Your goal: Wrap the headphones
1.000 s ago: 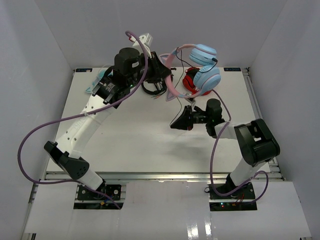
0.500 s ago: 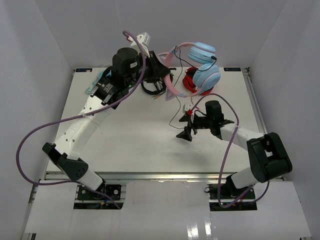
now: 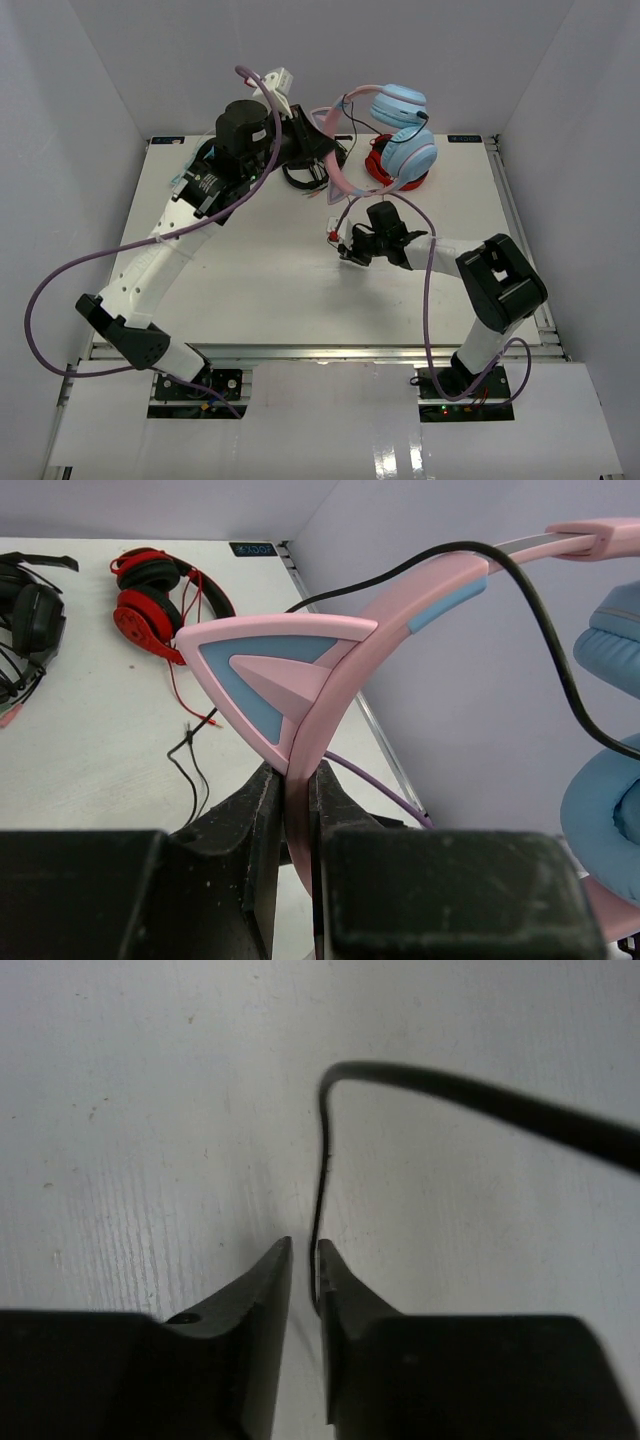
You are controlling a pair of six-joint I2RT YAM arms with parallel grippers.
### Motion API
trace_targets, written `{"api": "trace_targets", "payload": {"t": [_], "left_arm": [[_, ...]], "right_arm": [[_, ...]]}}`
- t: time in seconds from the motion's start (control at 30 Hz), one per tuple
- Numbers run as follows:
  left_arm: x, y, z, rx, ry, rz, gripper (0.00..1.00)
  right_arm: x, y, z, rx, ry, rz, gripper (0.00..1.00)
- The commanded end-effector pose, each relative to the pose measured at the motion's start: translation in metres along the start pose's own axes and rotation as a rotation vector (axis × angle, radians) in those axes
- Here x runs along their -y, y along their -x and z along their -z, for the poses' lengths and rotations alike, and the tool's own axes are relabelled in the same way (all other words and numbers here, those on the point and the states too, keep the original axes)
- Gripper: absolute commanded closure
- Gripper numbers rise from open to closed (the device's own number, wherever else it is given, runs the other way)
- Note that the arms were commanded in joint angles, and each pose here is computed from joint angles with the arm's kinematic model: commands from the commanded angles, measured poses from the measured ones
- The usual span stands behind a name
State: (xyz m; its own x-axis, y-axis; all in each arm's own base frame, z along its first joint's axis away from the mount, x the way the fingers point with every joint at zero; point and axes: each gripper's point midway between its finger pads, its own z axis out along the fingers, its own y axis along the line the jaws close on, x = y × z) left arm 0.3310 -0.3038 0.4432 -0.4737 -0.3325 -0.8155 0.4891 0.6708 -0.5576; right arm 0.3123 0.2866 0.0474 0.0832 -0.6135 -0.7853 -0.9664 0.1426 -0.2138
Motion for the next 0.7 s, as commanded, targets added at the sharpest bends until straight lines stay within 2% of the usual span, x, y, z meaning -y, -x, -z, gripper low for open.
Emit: {"api": "trace_targets", "payload": {"t": [0.0,0.17,0.27,0.33,0.4,0.5,0.53,0.67], "left_arm": [[0.023,0.042,0.039,0.155,-0.049,0.025,1.0],[-0.012,0.042,0.047,0.216,0.106,0.044,1.0],[-0.046,0.038,0.045,0.236,0.215,0.065,1.0],[-0.063,0.037,0.041,0.243,0.257,0.074,1.0],[-0.097,0.032,0.034,0.242,0.342,0.081,1.0],[-0.143,0.022,0.023,0.225,0.442,0.084,1.0],[-0.152,0.02,0.021,0.225,0.467,0.085,1.0],[-0.19,-0.006,-0.007,0.174,0.554,0.052,1.0]], "right_arm": [[0.011,0.008,0.013,-0.012,-0.055,0.073,0.9],[-0.047,0.032,0.058,0.118,0.075,0.22,0.92],[-0.077,0.044,0.089,0.141,0.111,0.335,0.92],[-0.094,0.03,0.103,0.071,0.139,0.398,0.92],[-0.096,0.026,0.125,-0.023,0.099,0.487,0.92],[-0.076,0.031,0.156,-0.152,0.037,0.487,0.92],[-0.072,0.03,0.16,-0.167,0.027,0.48,0.92],[-0.046,0.073,0.188,-0.156,-0.036,0.473,0.92]]}}
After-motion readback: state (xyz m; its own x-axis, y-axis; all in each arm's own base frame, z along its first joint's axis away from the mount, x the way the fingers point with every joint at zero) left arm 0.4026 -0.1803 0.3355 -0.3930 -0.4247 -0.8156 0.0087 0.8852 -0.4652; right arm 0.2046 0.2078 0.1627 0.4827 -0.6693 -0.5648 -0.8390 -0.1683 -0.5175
